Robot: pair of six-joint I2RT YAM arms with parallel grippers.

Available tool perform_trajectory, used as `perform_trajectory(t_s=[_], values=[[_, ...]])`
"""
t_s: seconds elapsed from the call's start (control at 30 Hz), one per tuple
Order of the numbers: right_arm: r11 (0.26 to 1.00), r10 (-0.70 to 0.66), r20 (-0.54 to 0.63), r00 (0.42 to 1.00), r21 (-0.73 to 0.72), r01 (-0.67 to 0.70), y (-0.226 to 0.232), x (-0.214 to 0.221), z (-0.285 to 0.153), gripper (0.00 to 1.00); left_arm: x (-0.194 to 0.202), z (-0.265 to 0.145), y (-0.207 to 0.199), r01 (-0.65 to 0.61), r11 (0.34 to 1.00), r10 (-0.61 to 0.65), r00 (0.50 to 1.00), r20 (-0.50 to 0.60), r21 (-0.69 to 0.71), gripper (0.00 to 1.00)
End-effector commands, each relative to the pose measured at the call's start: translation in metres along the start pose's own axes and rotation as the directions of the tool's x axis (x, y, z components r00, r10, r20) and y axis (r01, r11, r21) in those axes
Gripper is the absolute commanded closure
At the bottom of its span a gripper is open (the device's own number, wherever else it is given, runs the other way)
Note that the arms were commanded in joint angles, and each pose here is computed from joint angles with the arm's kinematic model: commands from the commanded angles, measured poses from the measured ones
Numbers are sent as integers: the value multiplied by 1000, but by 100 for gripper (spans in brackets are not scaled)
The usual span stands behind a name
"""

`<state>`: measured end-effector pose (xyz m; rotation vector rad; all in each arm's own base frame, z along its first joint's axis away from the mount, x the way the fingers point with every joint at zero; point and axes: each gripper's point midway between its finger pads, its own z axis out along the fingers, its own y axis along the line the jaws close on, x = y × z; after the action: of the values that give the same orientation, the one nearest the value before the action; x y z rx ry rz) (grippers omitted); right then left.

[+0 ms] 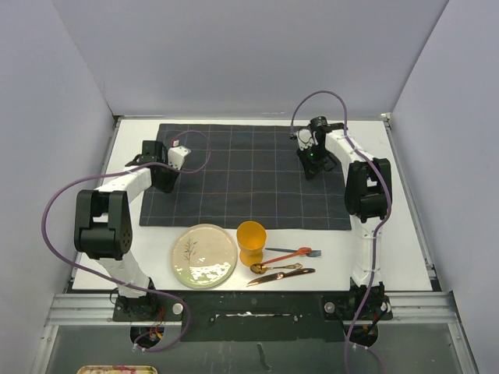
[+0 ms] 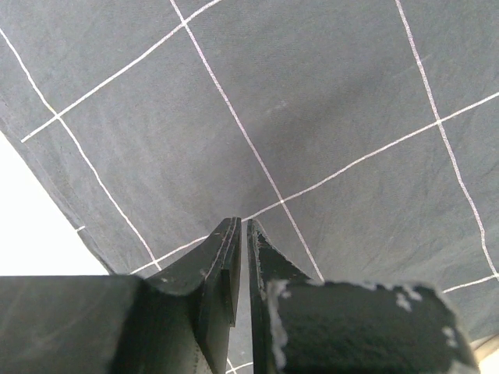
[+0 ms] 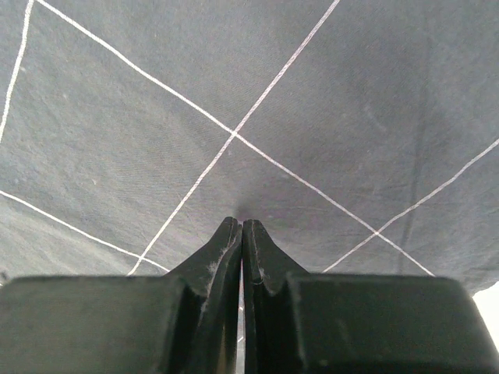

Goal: Set the dinner table for one person
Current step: Flatten out the napkin at the center of the board.

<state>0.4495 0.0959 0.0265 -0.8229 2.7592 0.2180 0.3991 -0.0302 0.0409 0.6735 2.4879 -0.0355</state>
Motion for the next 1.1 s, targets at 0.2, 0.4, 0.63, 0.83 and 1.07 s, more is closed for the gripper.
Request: perform_trajectory(t_s=[0.2,0.4,0.63,0.83,1.07], values=[[1000,-11,72,997,12,11,-4,-26,-8,100,-34,-42,19,9,998,-1,993,121,-70,92],[1000,-16,82,996,13,15,-6,-30,-7,100,-31,-62,30,44,993,-28,988,151,-107,92],[1000,-15,87,996,17,13,-9,-35,-7,100,-21,-79,40,80,987,-55,984,169,-143,91],[1000,-4,88,996,0,4,-6,-37,-7,100,-10,-92,44,102,983,-76,983,170,-154,91],[1000,3,77,997,-7,-2,-8,-40,-2,100,-5,-115,47,121,978,-89,979,185,-171,91]])
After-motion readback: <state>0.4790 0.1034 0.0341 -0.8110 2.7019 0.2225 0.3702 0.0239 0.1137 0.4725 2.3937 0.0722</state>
